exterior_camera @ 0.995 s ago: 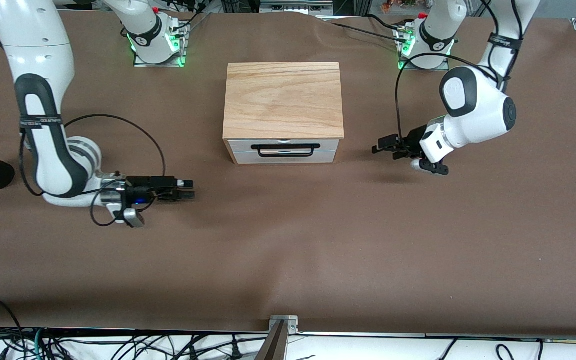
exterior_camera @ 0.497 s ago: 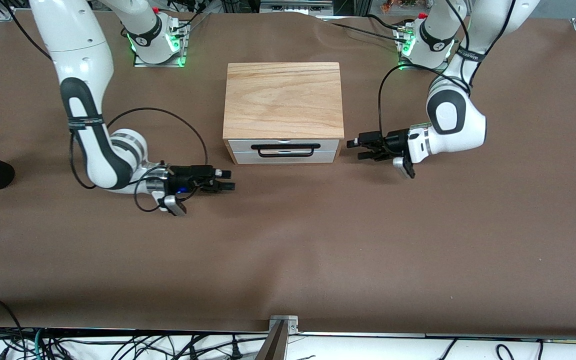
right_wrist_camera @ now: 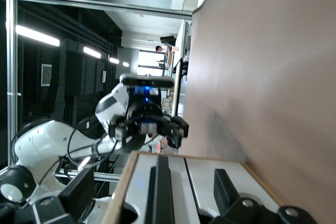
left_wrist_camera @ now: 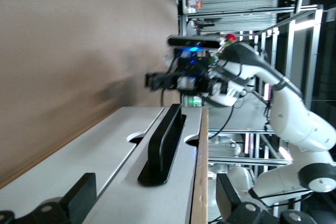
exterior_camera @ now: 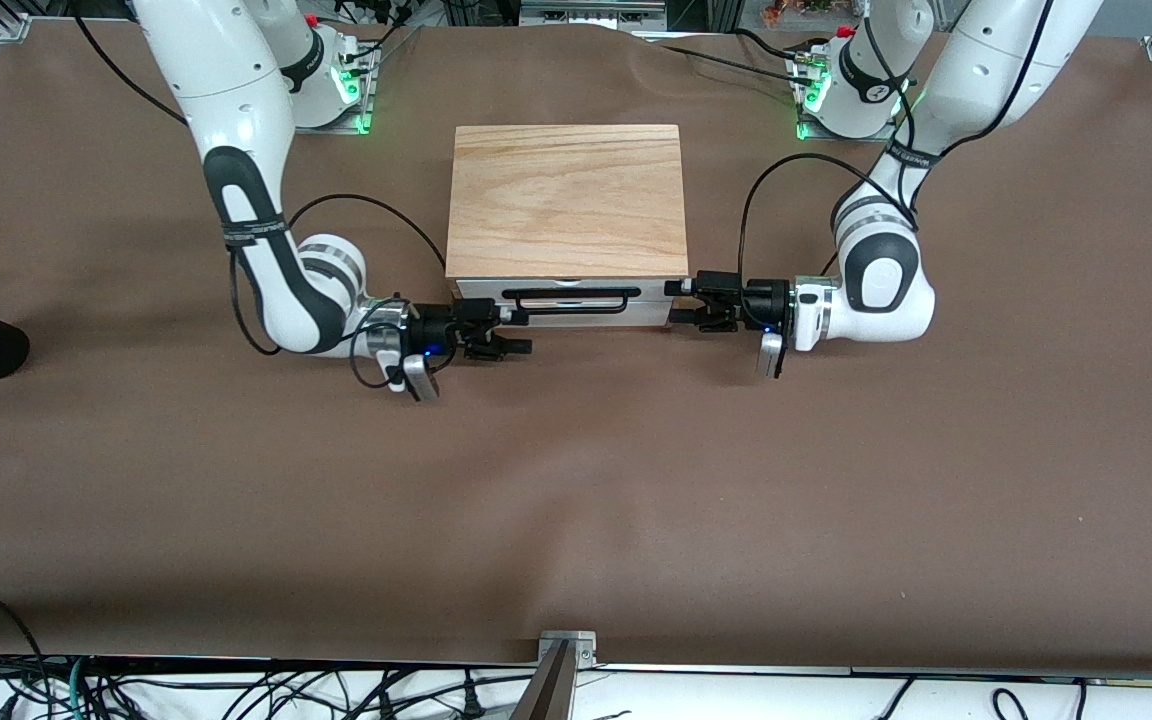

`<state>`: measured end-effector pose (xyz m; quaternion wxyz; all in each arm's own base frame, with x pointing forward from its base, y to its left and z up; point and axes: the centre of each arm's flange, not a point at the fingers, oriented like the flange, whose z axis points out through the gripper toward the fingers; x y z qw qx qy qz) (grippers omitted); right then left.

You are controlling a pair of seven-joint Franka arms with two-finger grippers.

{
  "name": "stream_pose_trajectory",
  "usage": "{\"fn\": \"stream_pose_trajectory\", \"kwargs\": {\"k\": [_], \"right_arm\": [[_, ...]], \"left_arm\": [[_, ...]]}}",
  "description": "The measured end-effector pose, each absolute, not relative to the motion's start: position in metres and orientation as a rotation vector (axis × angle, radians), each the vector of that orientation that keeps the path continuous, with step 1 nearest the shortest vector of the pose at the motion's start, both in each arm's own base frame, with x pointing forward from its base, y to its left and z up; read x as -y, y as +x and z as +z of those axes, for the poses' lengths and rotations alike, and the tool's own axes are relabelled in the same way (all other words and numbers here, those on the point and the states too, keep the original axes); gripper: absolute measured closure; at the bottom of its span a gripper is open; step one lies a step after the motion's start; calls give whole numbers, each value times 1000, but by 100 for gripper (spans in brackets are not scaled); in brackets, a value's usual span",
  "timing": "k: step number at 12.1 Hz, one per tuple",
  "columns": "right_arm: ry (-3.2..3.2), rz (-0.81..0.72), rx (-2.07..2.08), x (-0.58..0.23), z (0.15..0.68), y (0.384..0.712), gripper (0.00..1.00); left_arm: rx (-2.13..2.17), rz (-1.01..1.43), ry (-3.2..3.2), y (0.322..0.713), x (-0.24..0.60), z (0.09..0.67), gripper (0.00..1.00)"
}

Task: Pull top drawer with both arms simultaneously
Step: 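Close the left gripper and the right gripper on the black handle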

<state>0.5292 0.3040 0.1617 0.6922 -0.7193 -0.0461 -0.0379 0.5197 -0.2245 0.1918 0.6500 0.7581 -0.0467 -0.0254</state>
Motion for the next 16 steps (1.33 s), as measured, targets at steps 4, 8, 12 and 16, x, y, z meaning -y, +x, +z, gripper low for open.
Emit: {"fn": "stream_pose_trajectory", "kwargs": {"k": [4,8,12,16], "right_arm": [[-1618,-98,115,-298,147,514,0],[-1616,-100,123,-297,147,514,3],[-1613,-100,145,-295,149,515,11],[-1616,-85,182,-289,152,517,13]], "left_arm": [[48,-68,1664,521,238,171,6],[19,-80,1608,515,269,170,19],[33,-84,1596,508,281,163,35],[29,-97,1598,498,282,150,41]]}}
